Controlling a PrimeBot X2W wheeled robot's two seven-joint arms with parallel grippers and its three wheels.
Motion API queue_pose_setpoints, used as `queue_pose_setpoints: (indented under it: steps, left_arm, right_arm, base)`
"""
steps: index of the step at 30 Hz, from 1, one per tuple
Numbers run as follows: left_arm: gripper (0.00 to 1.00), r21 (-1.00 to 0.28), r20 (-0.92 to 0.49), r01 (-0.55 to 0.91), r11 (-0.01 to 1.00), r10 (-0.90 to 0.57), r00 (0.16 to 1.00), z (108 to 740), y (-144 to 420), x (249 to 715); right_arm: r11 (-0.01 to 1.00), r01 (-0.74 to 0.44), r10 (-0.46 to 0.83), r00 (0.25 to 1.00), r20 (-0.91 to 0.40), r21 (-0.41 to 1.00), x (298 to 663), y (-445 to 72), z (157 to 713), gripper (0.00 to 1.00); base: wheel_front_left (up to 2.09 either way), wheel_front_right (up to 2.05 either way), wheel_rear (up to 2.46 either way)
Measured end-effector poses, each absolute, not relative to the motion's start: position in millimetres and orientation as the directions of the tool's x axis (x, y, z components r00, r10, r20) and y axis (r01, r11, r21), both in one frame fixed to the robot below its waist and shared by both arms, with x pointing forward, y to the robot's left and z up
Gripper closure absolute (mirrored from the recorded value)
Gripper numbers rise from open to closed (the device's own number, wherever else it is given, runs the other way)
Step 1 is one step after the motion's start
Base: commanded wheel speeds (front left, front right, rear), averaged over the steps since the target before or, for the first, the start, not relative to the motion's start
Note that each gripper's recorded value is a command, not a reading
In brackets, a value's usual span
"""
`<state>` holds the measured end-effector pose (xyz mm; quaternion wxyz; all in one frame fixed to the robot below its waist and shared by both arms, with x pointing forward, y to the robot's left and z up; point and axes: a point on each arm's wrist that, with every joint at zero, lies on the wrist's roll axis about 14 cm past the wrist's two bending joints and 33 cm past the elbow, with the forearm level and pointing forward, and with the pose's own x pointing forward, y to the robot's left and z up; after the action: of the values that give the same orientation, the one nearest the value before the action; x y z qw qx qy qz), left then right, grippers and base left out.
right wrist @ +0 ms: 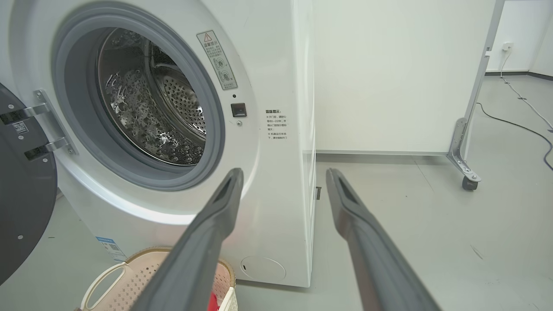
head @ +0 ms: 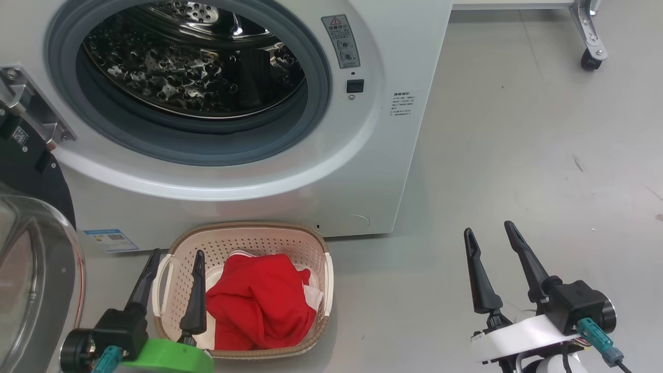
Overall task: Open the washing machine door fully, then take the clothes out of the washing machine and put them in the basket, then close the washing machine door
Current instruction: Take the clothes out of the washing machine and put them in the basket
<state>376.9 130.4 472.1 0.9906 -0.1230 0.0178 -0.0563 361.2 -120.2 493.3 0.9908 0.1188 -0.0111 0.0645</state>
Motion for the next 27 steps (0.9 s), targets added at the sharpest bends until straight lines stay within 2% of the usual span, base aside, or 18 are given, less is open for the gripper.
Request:
queue_pose_setpoints:
  steps: [27]
  left_arm:
    - [0.00,-0.229,-0.007,0.106,0.968,-0.111,0.994,484.5,123.8,367.1]
  right_arm:
    - [0.964,-0.117,0.110,0.993,0.041,0.241,357.1,-121.7,495.5,0.00]
  base:
    - [-0.04,0.04,0.00]
